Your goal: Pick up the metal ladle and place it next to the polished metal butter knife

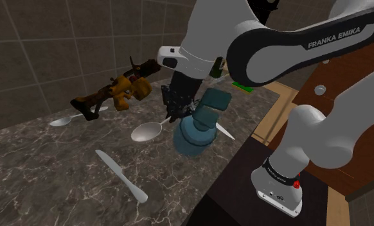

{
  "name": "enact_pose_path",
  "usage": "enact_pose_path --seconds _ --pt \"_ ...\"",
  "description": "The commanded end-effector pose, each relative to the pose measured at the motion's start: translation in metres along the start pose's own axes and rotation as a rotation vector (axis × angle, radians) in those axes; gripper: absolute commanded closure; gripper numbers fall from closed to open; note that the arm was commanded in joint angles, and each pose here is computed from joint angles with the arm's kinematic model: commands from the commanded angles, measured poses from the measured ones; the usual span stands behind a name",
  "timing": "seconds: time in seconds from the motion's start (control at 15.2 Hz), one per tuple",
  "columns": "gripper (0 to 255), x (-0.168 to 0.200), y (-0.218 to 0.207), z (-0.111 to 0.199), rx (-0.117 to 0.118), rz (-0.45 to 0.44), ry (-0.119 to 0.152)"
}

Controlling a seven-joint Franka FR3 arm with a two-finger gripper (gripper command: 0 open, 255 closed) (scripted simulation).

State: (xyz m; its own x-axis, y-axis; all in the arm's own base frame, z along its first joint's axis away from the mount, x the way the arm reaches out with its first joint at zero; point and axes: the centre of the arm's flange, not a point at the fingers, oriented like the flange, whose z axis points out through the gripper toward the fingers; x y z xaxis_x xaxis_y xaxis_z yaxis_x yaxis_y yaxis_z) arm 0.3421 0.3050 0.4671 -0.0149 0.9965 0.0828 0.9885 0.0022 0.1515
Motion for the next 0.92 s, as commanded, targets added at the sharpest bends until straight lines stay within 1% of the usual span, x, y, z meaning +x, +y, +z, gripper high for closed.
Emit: enact_pose_path --seconds 0.0,0.4,0.46,0.86 --pt "255 0.014 -0.026 0.015 0.073 -0.001 -0.058" --pt "255 0.072 -0.08 0.012 0.073 -0.001 -0.058" --pt "255 0.077 -0.084 0.011 0.073 -0.001 -0.058" --pt "255 0.074 -0.089 0.042 0.073 -0.001 -0.058"
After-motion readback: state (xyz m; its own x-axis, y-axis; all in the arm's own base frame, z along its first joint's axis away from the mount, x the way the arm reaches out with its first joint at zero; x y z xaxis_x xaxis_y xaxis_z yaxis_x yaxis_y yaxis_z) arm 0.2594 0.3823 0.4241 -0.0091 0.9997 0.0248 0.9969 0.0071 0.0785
